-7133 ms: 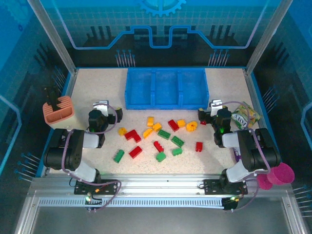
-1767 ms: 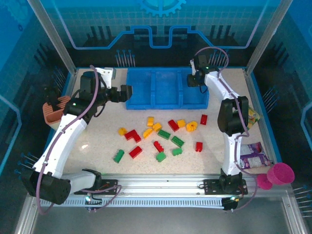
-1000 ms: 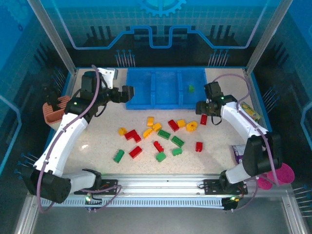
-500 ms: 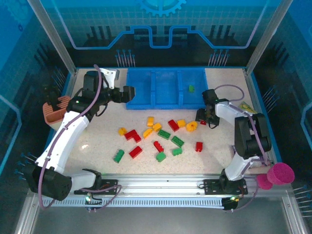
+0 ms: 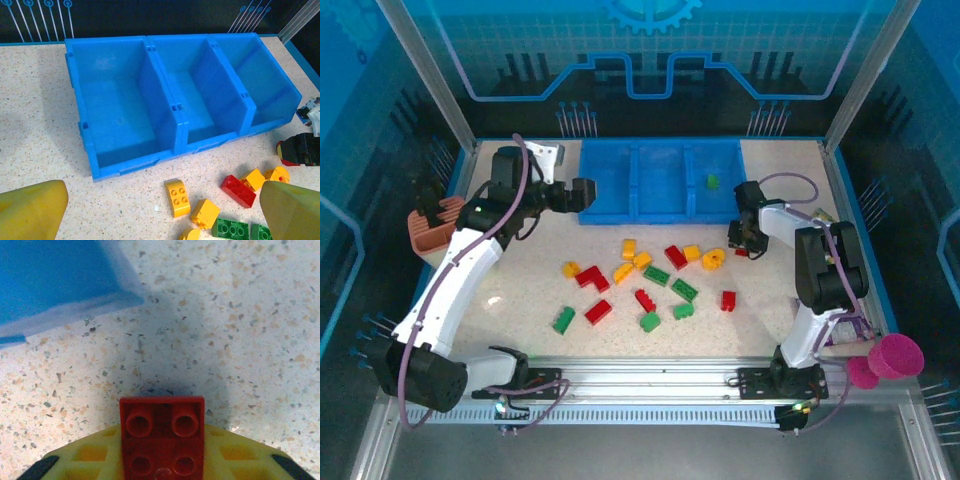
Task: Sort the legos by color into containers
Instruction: Pick up the lego from the middle-right of the table, then place the lego in the container, then pick up the lego from the bottom-right of the table, then place the lego in the container, then pick up the lego from the center of the table.
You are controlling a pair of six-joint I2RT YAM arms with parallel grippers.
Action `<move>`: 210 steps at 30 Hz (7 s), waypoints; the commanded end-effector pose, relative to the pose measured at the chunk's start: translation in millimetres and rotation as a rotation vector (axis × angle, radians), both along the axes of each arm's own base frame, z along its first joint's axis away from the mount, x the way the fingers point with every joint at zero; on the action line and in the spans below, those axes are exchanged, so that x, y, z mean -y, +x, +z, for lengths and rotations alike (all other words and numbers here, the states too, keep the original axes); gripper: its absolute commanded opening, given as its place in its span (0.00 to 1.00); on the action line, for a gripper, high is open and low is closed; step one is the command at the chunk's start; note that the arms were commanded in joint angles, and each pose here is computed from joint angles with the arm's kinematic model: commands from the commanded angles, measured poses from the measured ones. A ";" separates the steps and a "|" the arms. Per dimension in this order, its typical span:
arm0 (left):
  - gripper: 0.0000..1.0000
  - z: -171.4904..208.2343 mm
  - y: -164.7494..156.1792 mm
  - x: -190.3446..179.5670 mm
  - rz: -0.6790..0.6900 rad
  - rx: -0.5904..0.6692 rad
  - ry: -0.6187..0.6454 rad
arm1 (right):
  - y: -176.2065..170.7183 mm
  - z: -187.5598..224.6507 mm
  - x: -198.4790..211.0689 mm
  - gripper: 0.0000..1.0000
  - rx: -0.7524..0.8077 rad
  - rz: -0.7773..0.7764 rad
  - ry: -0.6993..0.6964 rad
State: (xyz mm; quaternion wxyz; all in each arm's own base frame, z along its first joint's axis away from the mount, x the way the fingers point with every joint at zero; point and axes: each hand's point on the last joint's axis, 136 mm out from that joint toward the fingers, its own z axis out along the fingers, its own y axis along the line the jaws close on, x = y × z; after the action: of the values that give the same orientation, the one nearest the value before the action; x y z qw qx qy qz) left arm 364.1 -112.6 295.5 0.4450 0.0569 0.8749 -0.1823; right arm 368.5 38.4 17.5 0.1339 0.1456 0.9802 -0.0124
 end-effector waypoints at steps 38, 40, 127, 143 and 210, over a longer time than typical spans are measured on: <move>0.99 4.4 -8.0 -9.3 0.012 -0.007 0.079 | 177.5 106.5 -232.5 0.28 0.358 0.793 -0.093; 0.99 5.1 -9.4 -9.8 0.010 -0.010 0.085 | 183.1 98.0 -235.1 0.28 0.353 0.799 -0.123; 0.99 15.9 -12.5 -1.4 -0.030 -0.009 0.050 | -27.3 142.7 -113.9 0.25 0.295 0.453 -0.009; 0.99 15.0 -12.1 3.3 -0.036 -0.022 0.012 | 102.7 146.3 -208.7 0.24 0.439 0.708 -0.033; 0.99 13.7 -15.7 -5.0 -0.005 -0.008 0.042 | -17.6 14.2 -204.6 0.54 -0.020 0.909 -0.091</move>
State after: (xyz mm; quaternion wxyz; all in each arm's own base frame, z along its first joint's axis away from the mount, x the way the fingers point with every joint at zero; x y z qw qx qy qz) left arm 350.2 -107.4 307.0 0.4391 0.0726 0.8802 -0.1646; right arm 356.3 243.1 48.7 0.1382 -0.3002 0.9437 0.0131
